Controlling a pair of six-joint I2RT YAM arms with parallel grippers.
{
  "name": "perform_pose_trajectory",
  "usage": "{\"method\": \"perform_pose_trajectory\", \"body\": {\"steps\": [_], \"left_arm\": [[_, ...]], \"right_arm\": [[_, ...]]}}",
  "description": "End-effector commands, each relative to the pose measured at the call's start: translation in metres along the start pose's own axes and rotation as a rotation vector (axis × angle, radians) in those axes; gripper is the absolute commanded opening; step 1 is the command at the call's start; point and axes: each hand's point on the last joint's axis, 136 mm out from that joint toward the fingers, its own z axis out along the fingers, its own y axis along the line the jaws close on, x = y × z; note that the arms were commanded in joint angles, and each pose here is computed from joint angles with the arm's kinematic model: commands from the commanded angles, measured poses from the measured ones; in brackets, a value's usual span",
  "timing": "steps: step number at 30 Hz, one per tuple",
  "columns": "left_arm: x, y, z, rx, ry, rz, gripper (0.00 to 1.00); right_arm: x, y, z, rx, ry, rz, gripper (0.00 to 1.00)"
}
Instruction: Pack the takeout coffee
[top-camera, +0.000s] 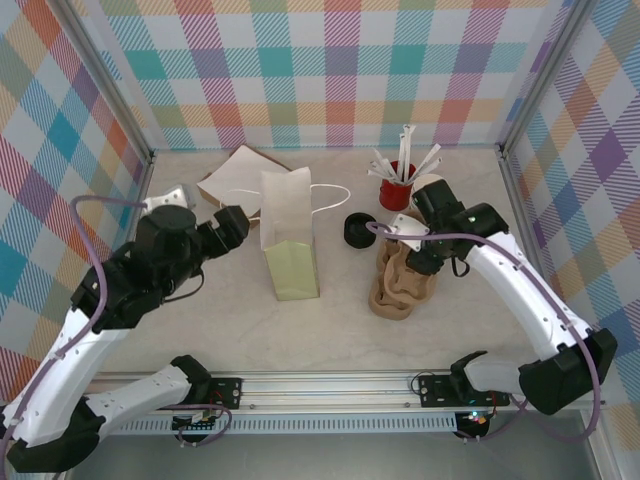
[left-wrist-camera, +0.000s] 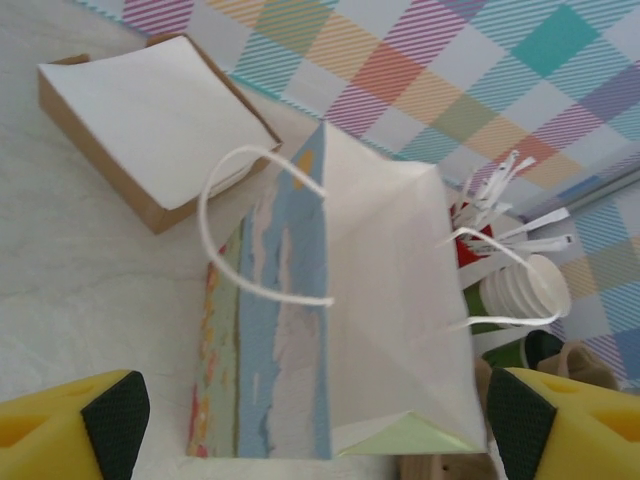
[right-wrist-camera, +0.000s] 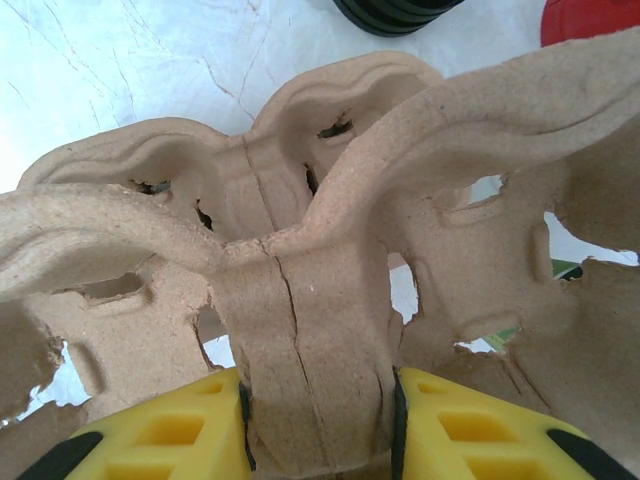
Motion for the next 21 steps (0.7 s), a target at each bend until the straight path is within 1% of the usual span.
{"method": "perform_pose_trajectory", "body": {"steps": [1, 3, 6, 10, 16, 21], "left_arm": [[0.000, -0.017, 0.008, 0.061, 0.104, 0.069, 0.89], [-0.001, -0.021, 0.020, 0.064, 0.155, 0.087, 0.89], [0.001, -0.022, 0.042, 0.032, 0.218, 0.137, 0.87], [0.006, -0.013, 0.070, -0.063, 0.284, 0.211, 0.82], [0.016, 0.006, 0.102, -0.179, 0.329, 0.271, 0.74], [0.022, 0.009, 0.119, -0.199, 0.351, 0.298, 0.62]], "right_arm": [[0.002, 0.004, -0.019, 0.003, -0.042, 0.045, 0.36], [-0.001, 0.006, -0.029, -0.001, -0.083, 0.065, 0.36], [-0.006, 0.012, -0.046, -0.012, -0.156, 0.081, 0.36], [-0.016, 0.021, -0.070, -0.034, -0.274, 0.098, 0.36], [-0.030, 0.030, -0.102, -0.074, -0.413, 0.128, 0.36], [-0.052, 0.036, -0.130, -0.137, -0.547, 0.138, 0.35]]}}
